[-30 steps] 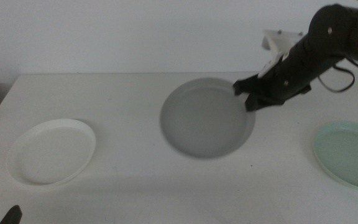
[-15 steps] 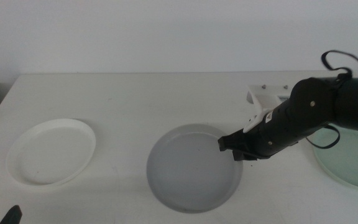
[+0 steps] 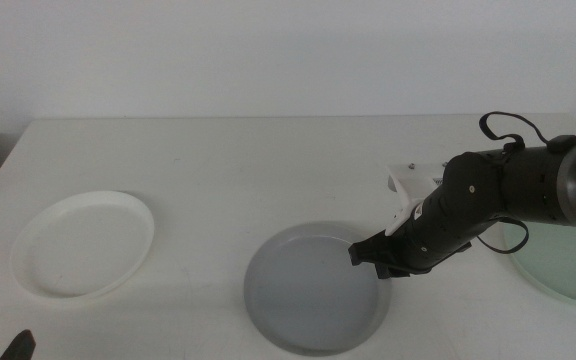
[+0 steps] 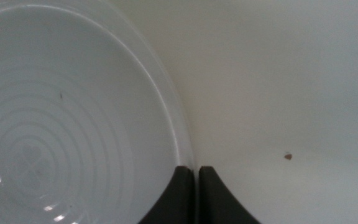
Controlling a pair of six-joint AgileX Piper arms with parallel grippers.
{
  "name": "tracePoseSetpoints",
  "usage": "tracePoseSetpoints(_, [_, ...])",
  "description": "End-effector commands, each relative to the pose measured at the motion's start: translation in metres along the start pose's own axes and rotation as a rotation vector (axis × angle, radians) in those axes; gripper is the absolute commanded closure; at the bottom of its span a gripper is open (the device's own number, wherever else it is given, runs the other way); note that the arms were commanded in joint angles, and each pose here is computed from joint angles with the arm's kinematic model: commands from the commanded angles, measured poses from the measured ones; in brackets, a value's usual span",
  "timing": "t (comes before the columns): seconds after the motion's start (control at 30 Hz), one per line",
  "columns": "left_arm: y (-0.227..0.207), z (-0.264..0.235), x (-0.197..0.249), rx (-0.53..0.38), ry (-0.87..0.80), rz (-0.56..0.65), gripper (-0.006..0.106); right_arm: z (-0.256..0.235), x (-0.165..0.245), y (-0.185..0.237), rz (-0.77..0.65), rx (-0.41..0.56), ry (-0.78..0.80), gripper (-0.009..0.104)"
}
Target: Stack the three bowls on top of each other.
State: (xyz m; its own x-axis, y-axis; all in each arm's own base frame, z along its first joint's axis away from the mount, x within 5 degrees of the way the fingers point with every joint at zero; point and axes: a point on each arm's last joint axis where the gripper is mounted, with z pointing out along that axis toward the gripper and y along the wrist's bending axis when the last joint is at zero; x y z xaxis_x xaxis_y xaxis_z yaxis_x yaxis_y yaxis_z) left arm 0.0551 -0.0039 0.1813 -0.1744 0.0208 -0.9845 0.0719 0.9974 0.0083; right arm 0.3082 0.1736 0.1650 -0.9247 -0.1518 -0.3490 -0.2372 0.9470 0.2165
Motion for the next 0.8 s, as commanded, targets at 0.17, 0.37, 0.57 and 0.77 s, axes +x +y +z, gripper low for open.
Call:
tracePoseSetpoints(0.17, [0.000,-0.002,-0.009,0.000,-0.095,-0.015,-0.004,-0.019,-0.013,0.004,-0.033,-0.010,-0.095,0.065])
tracePoseSetpoints(0.37, [0.000,-0.002,-0.009,0.000,-0.095,-0.015,-0.004,-0.075,-0.029,0.001,-0.022,-0.025,-0.158,0.036])
tracePoseSetpoints(0.57, [0.000,-0.002,-0.009,0.000,-0.095,-0.015,-0.004,-0.176,-0.046,-0.029,-0.021,0.070,-0.198,0.033])
tracePoseSetpoints(0.77, [0.000,-0.002,-0.009,0.000,-0.095,-0.015,-0.004,-0.230,-0.042,-0.093,0.100,0.220,-0.260,0.036])
